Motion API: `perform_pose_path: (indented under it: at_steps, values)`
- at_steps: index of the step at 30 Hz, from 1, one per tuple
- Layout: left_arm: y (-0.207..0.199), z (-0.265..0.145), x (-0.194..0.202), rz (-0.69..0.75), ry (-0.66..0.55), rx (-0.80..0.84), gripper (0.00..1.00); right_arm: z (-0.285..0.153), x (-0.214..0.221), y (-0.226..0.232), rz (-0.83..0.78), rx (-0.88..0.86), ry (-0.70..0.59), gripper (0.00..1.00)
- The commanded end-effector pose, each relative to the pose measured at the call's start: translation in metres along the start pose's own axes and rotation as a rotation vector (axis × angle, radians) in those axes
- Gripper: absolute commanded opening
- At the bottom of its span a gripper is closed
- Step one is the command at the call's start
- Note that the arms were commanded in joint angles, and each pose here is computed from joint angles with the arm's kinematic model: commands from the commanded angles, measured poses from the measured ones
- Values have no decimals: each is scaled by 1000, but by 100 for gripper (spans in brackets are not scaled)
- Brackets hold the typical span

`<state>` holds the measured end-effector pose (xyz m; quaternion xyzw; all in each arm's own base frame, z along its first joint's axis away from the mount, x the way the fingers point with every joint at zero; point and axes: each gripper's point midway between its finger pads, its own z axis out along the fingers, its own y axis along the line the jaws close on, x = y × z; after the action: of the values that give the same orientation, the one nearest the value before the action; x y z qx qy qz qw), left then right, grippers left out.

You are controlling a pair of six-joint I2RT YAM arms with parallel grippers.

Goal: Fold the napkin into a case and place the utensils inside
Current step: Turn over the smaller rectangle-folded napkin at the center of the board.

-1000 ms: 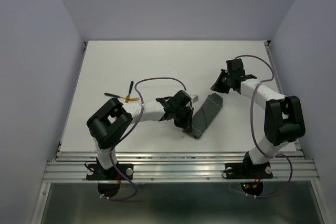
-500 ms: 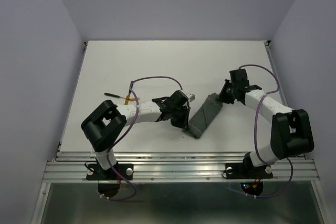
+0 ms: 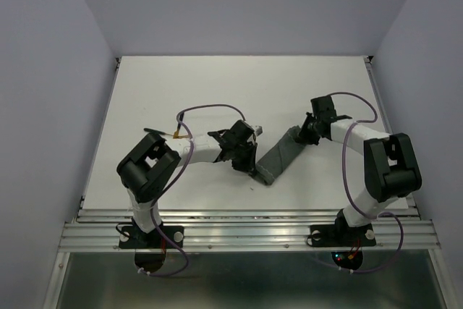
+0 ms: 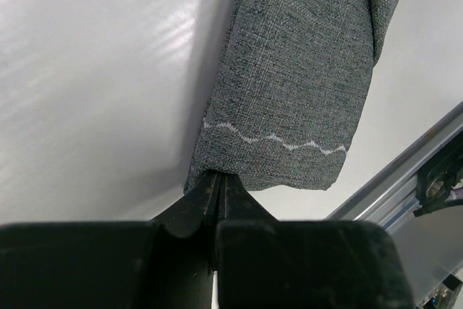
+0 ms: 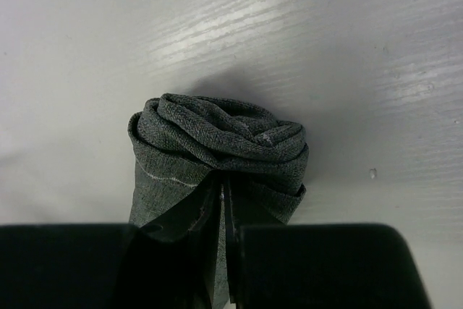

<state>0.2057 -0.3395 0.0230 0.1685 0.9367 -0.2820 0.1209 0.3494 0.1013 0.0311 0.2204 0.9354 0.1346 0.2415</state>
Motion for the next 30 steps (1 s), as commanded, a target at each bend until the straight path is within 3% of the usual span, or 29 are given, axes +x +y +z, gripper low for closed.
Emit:
perform_pose_path:
  at_steps: [1, 10, 18, 22, 23, 26, 30]
  values:
    - [24, 2, -20, 14, -31, -76, 7, 12, -14, -2, 14, 39, -25, 11]
    - [9, -41, -72, 82, -133, -90, 10, -20, -64, 46, -13, -71, -104, 14]
    - [33, -106, -97, 41, -264, -158, 16, -62, -72, 53, -46, -123, -182, 49]
    - [65, -134, -104, -35, -320, -229, 31, -69, -54, 42, -39, -124, -169, 55]
    - [82, -144, -107, -80, -343, -263, 41, -74, -47, 39, -39, -133, -166, 56]
    - [132, -162, -108, -225, -372, -367, 51, -86, -40, 36, -39, -154, -180, 59]
    - [202, -194, -104, -434, -430, -544, 51, -94, -29, 29, -48, -159, -176, 60]
